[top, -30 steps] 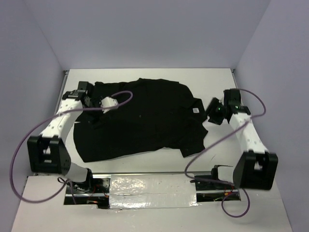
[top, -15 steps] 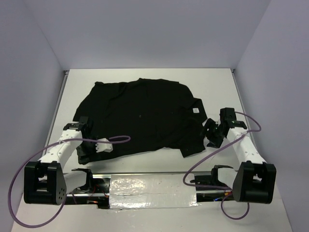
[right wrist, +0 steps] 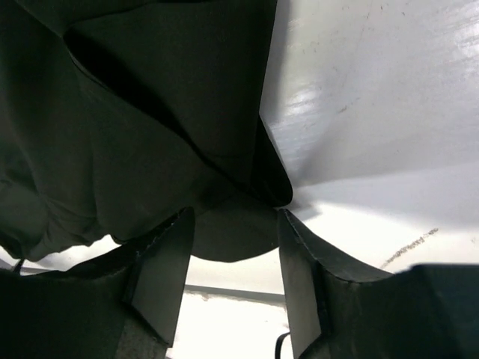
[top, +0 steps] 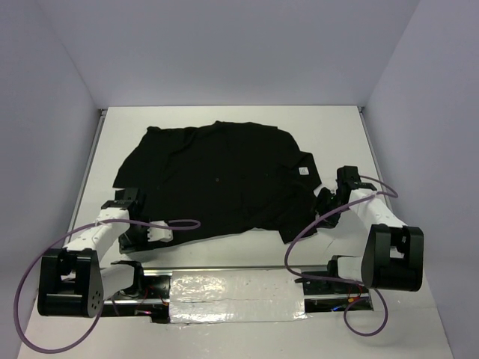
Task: Fold and stack the long sleeve shirts
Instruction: Fold the shirt
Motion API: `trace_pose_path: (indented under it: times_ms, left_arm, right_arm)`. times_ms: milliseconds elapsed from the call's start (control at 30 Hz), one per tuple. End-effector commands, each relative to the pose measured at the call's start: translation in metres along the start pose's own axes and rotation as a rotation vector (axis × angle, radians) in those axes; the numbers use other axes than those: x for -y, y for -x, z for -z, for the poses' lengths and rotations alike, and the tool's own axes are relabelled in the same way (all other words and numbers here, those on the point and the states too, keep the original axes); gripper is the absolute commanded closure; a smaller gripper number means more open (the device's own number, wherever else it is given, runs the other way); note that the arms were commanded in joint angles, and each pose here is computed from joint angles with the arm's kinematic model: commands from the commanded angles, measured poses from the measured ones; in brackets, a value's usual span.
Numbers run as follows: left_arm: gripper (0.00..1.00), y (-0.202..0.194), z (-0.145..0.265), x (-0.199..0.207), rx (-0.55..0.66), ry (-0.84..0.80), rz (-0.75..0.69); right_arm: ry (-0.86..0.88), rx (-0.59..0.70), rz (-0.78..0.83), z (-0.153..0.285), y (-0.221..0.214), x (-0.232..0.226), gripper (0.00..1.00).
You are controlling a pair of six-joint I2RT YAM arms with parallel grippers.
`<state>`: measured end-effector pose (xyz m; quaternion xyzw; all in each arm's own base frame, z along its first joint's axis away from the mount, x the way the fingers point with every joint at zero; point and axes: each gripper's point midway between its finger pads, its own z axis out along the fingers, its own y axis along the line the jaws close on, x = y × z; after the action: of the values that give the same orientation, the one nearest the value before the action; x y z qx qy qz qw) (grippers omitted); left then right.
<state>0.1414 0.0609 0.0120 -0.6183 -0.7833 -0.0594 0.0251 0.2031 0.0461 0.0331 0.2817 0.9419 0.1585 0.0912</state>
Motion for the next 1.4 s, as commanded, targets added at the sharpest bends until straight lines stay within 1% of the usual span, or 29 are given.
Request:
trace_pose_path:
  times_ms: [0,33,100,133,167,200,233,267,367,400,500,533,633,667,700,733,800,867,933,967,1000,1100,1167,1200,1233,1267,1300,1333,1367]
  left_arm:
    - [0.31,0.006,0.0,-0.009,0.032,0.029,-0.013]
    - [0.44,0.007,-0.001,-0.011,0.038,0.037,-0.011]
    - [0.56,0.007,-0.003,-0.01,0.036,0.036,0.0]
    - [0.69,0.007,-0.003,-0.009,0.036,0.033,0.002]
    - [0.72,0.007,-0.004,-0.009,0.035,0.03,0.01]
    - [0.78,0.008,-0.004,-0.009,0.04,0.029,0.014]
    - [0.94,0.01,-0.003,-0.009,0.051,0.027,0.029]
    - [1.0,0.011,-0.002,-0.01,0.06,0.031,0.036]
    - [1.0,0.016,0.004,-0.019,0.087,0.052,0.064]
    - [1.0,0.016,0.005,-0.02,0.087,0.054,0.077]
    - [1.0,0.012,0.013,-0.026,0.091,0.067,0.124]
    - [1.0,0.012,0.015,-0.027,0.093,0.068,0.138]
    - [1.0,0.012,0.02,-0.033,0.097,0.072,0.17]
    - [1.0,0.011,0.022,-0.036,0.094,0.078,0.179]
    - [1.0,0.01,0.022,-0.037,0.082,0.081,0.184]
    - [1.0,0.009,0.022,-0.039,0.079,0.082,0.189]
    - [1.0,0.009,0.023,-0.041,0.079,0.083,0.189]
    - [1.0,0.01,0.025,-0.045,0.083,0.095,0.19]
    - [1.0,0.009,0.026,-0.047,0.08,0.096,0.192]
    - [1.0,0.009,0.026,-0.048,0.077,0.098,0.192]
    - [1.0,0.008,0.026,-0.047,0.073,0.096,0.19]
    - [1.0,0.008,0.025,-0.047,0.071,0.1,0.183]
    - [1.0,0.007,0.024,-0.046,0.07,0.097,0.184]
    - [1.0,0.007,0.023,-0.047,0.07,0.099,0.186]
    - [1.0,0.008,0.022,-0.046,0.072,0.093,0.189]
    - [1.0,0.008,0.022,-0.046,0.071,0.092,0.188]
    - [1.0,0.007,0.021,-0.046,0.07,0.091,0.19]
    - [1.0,0.007,0.021,-0.046,0.07,0.091,0.19]
    - [1.0,0.007,0.021,-0.046,0.068,0.092,0.19]
  right_arm:
    - [0.019,0.018,0.024,-0.005,0.006,-0.004,0.45]
    - [0.013,0.019,0.026,-0.005,0.007,-0.003,0.45]
    - [-0.002,0.013,0.035,-0.007,0.008,-0.001,0.43]
    - [-0.019,0.011,0.043,-0.006,0.009,0.001,0.39]
    - [-0.046,0.021,0.052,-0.007,0.011,0.006,0.38]
    - [-0.045,0.015,0.054,-0.008,0.01,0.006,0.38]
    - [-0.027,0.005,0.059,-0.009,0.009,0.003,0.4]
    - [-0.023,-0.002,0.064,-0.01,0.007,0.002,0.41]
    - [-0.012,-0.041,0.075,-0.014,0.002,0.0,0.61]
    - [-0.011,-0.041,0.077,-0.013,0.003,0.0,0.76]
    - [-0.004,-0.01,0.089,-0.005,0.007,-0.003,0.97]
    - [-0.004,0.0,0.09,-0.002,0.008,-0.004,1.0]
    - [-0.005,0.013,0.099,0.005,0.009,-0.006,1.0]
    - [-0.009,0.012,0.103,0.008,0.009,-0.006,0.96]
    - [-0.015,0.011,0.109,0.009,0.009,-0.006,0.73]
    - [-0.023,0.008,0.123,0.011,0.009,-0.004,0.61]
    - [-0.031,-0.001,0.132,0.01,0.008,-0.002,0.48]
    - [-0.035,-0.015,0.13,0.008,0.007,-0.001,0.49]
    - [-0.039,-0.017,0.128,0.007,0.007,-0.001,0.54]
    - [-0.043,-0.006,0.127,0.009,0.009,-0.001,0.59]
    - [-0.047,0.001,0.126,0.009,0.01,0.0,0.7]
    - [-0.049,0.025,0.126,0.012,0.012,0.0,0.86]
    - [-0.041,0.017,0.126,0.012,0.01,-0.001,0.91]
    - [-0.038,0.013,0.127,0.011,0.01,-0.001,0.97]
    - [-0.038,0.006,0.129,0.01,0.009,-0.001,0.99]
    - [-0.036,0.003,0.13,0.01,0.009,-0.002,0.99]
    - [-0.035,0.001,0.131,0.01,0.009,-0.002,0.93]
    - [-0.036,0.0,0.132,0.01,0.009,-0.002,0.84]
    - [-0.043,-0.003,0.128,0.01,0.008,-0.001,0.69]
